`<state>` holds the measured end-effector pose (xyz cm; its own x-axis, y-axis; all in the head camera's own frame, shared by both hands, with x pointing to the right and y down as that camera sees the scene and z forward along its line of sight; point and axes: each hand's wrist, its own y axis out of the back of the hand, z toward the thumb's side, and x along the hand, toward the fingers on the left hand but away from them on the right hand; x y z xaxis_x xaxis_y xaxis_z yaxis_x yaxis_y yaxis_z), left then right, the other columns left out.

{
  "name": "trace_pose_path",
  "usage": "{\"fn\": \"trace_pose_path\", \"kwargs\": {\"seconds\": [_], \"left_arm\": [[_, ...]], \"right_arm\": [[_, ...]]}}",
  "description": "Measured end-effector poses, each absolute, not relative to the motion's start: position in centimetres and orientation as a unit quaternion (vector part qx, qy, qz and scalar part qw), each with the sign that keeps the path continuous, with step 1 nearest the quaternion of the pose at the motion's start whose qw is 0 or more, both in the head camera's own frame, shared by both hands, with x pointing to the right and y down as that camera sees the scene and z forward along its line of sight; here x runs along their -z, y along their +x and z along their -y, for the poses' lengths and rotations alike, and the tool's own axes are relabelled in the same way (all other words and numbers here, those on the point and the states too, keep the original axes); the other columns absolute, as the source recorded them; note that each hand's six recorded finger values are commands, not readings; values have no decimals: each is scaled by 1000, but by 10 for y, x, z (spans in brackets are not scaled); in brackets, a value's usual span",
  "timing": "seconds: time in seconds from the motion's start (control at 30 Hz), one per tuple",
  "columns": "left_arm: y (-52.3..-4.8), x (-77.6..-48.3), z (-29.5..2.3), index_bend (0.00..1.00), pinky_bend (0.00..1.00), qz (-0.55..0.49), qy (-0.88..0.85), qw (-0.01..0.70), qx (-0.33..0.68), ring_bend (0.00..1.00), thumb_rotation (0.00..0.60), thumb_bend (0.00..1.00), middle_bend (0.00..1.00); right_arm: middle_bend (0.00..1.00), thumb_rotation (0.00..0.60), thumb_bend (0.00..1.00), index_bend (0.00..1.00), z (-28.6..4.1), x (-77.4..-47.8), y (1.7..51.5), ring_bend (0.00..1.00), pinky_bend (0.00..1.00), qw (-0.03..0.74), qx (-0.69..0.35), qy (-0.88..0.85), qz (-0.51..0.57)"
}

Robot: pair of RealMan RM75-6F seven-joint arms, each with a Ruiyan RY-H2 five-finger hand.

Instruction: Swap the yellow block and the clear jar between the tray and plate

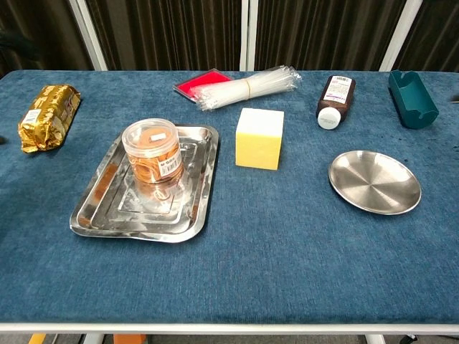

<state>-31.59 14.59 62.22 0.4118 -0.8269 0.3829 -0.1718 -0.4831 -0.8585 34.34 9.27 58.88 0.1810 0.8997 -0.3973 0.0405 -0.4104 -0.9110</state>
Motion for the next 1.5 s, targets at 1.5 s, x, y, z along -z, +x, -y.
{"fn": "trace_pose_path", "kwargs": {"seconds": [1.5], "left_arm": [[-194,-717,-103,252,401,-210,-818,331,420,218,600,201,294]], "right_arm": [[0,600,0,0,-137,-528,468,0,0,376,-550,-575,476]]}}
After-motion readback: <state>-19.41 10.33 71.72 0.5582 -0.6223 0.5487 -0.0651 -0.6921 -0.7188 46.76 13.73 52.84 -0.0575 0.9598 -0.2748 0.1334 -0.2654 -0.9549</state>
